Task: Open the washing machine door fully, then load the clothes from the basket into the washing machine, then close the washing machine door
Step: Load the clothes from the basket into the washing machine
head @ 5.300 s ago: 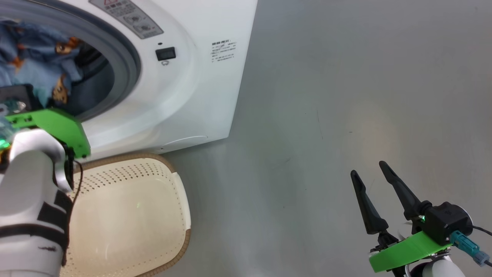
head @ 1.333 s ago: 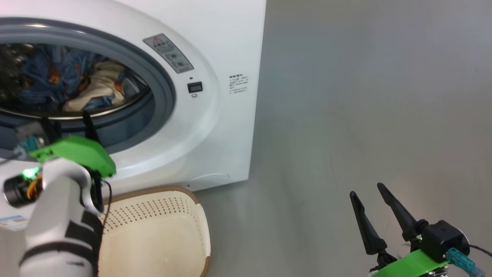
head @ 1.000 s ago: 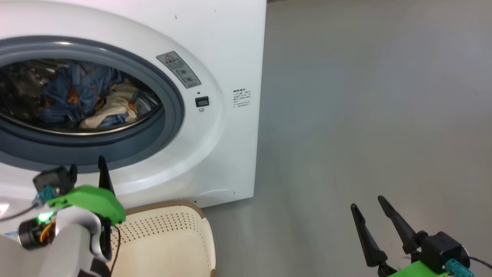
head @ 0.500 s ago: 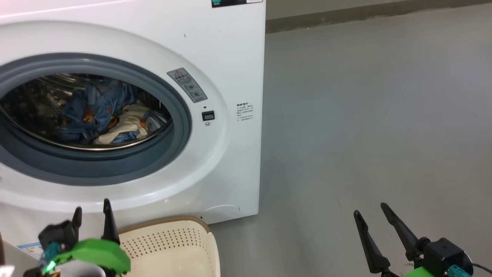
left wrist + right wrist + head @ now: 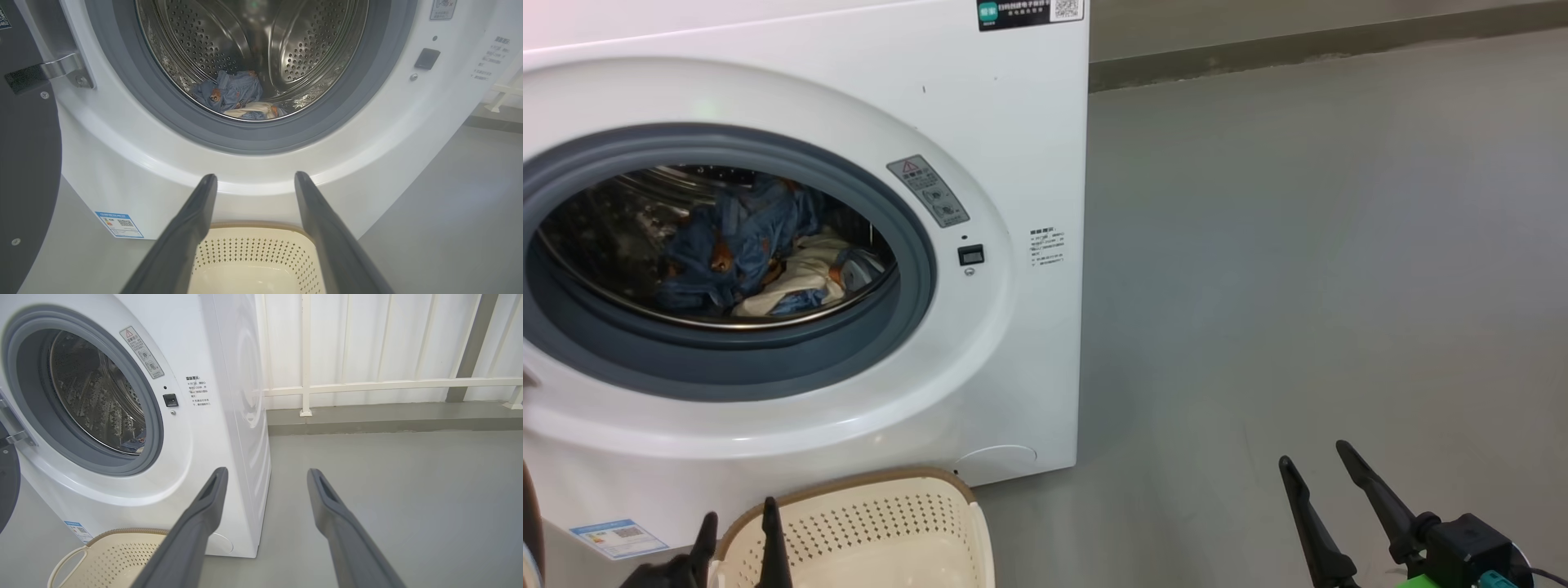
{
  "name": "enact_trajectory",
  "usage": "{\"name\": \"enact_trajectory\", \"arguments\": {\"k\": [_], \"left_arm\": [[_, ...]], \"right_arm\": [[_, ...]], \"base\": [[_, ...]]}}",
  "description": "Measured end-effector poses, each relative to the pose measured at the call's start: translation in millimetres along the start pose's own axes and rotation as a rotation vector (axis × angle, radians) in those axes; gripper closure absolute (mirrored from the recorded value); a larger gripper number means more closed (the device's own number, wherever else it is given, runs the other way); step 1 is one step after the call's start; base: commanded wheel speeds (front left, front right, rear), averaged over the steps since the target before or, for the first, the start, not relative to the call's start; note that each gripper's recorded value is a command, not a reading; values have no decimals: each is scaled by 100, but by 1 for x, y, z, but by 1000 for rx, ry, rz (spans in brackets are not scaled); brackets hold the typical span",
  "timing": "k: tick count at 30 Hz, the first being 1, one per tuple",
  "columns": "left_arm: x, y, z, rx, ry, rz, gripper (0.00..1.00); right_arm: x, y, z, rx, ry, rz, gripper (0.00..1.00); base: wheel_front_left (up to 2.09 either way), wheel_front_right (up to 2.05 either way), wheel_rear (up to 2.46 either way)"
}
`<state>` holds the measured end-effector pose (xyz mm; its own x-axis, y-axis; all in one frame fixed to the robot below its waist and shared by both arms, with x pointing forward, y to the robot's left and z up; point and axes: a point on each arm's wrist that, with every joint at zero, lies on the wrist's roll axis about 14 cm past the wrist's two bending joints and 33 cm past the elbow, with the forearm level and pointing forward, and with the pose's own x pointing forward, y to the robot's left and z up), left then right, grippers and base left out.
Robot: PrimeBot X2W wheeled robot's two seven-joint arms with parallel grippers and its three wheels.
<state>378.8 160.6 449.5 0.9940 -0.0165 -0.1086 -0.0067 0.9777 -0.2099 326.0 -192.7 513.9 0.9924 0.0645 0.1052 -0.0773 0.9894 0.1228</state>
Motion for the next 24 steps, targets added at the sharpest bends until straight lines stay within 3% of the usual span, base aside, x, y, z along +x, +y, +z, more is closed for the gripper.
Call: {"name": "enact_trajectory", "arguments": {"k": [24], "left_arm": [[-48,17,12,-29,-58,55,0]], "right_arm": [[4,10,4,-13,-14,43,0]], "base": [[0,0,0]]}}
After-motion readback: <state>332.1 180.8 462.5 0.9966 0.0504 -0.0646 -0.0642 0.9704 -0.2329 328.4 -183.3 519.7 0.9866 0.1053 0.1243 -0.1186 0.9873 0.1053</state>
